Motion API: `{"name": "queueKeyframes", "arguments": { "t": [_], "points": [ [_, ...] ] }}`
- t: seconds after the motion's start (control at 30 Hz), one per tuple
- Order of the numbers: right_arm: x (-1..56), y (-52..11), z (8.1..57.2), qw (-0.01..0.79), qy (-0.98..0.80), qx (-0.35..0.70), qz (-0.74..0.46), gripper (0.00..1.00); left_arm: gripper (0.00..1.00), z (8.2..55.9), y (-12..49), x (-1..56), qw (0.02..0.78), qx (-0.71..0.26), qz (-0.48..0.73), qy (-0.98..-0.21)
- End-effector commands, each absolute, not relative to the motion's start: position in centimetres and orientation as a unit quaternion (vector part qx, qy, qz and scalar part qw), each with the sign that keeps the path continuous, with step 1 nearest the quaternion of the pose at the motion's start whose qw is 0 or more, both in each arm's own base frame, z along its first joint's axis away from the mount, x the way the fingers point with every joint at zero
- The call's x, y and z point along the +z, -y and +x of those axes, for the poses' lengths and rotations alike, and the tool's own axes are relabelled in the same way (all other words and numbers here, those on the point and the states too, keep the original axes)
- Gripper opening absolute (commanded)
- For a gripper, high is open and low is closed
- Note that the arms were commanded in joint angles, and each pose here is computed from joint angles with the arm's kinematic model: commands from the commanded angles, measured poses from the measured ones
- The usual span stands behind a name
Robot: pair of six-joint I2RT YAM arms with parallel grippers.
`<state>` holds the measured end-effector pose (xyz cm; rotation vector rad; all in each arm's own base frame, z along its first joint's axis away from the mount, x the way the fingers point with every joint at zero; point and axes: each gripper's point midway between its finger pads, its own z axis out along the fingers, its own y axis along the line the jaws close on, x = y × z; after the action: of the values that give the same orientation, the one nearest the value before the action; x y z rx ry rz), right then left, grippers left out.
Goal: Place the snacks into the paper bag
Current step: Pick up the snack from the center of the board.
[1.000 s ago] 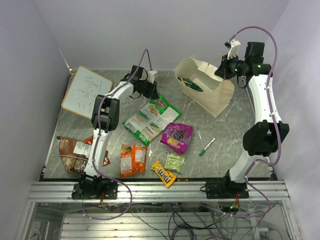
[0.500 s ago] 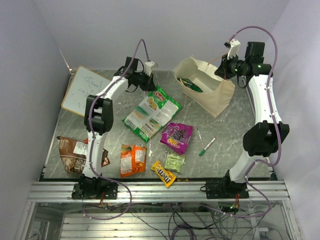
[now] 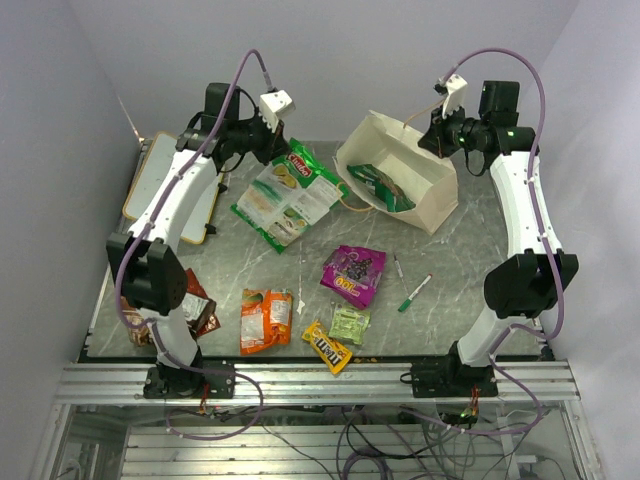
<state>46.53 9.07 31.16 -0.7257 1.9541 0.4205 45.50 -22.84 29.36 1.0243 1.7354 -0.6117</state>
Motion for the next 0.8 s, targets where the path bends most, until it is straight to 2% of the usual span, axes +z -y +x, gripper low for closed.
{"name": "queueKeyframes", "arguments": {
  "t": [0.0,0.57,0.77],
  "points": [
    [33.5,-9.8,46.3,0.511,-0.785,0.173,-0.305,0.0,0.07,44.5,21.3,34.4,0.554,-0.204,0.416,-0.691],
    [36.0,-16.1,45.5,0.509,-0.751,0.253,-0.335,0.0,0.07,41.2,15.1,48.6,0.672,-0.04,0.372,-0.639],
    [35.0,-20.0,45.3,0.489,-0.745,0.288,-0.35,0.0,0.07,38.7,14.9,55.6,0.725,-0.048,0.353,-0.589]
  ]
}}
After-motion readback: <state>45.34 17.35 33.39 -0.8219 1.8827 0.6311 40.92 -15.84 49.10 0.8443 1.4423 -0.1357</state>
